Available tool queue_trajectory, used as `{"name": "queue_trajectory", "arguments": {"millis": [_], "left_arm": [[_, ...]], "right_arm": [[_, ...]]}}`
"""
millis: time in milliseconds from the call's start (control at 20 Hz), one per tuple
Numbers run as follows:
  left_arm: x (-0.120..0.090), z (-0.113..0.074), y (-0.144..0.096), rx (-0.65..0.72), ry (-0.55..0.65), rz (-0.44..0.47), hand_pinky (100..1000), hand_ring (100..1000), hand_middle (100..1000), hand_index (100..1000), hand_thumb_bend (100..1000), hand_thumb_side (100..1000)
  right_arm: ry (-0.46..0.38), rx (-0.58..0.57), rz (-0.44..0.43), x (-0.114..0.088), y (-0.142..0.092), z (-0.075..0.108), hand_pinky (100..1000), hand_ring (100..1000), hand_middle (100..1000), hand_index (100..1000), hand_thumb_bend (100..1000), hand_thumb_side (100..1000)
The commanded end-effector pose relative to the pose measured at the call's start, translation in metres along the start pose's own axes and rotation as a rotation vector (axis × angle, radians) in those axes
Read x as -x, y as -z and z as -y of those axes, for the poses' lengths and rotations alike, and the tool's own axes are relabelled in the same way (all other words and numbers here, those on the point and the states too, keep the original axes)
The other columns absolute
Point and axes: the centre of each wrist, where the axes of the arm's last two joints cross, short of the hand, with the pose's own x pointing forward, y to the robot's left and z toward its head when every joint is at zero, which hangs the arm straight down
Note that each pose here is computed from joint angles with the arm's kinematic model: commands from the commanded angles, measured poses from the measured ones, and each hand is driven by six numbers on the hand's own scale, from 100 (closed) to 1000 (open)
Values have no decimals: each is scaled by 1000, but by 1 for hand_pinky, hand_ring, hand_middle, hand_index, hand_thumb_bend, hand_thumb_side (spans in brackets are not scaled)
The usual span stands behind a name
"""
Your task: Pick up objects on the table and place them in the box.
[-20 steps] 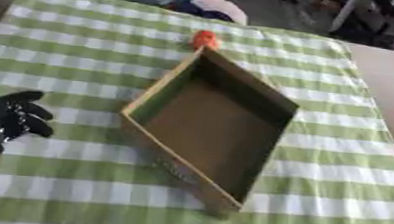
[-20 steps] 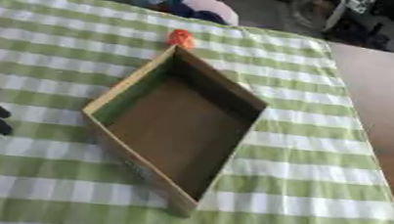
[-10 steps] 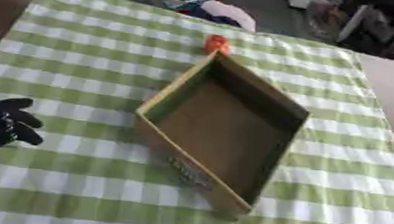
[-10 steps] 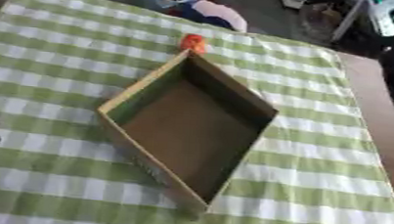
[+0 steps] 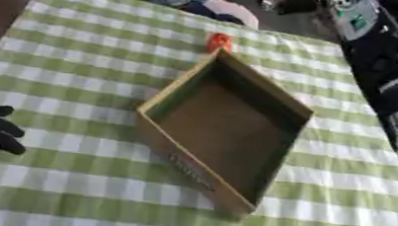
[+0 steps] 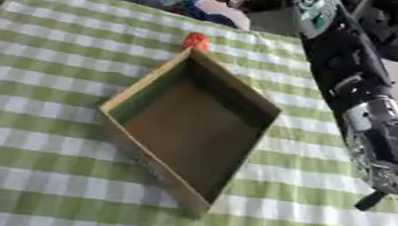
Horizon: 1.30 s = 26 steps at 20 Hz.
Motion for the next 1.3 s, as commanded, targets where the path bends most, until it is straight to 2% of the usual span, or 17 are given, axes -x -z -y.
{"name": "queue_trajectory", "arguments": {"millis": [50, 350, 750, 800, 1150, 1300], "left_arm": [[-6, -1, 5, 20, 7, 29, 663, 605, 632, 881, 154, 1000], [-7, 1, 7, 33, 4, 32, 663, 606, 633, 881, 156, 1000], [-7, 1, 8, 35, 3, 35, 663, 605, 633, 881, 156, 1000], [-7, 1, 8, 35, 4, 36, 663, 605, 633, 880, 158, 1000], [-7, 1, 9, 38, 8, 37, 663, 605, 633, 880, 161, 1000], [-7, 1, 9, 38, 9, 38, 663, 605, 633, 881, 162, 1000]], "right_arm": [[-39, 43, -14, -4, 1, 9, 803, 769, 866, 900, 100, 704], [-96, 48, -26, -10, 11, -3, 802, 774, 875, 903, 100, 631], [-131, 49, -29, -12, 14, -8, 802, 774, 875, 903, 100, 629], [-133, 44, -30, -12, 15, -10, 796, 771, 870, 895, 100, 539], [-211, 25, -50, -12, 17, -19, 796, 782, 882, 904, 100, 481], [-244, 27, -50, -12, 18, -21, 798, 787, 887, 905, 100, 418]]}}
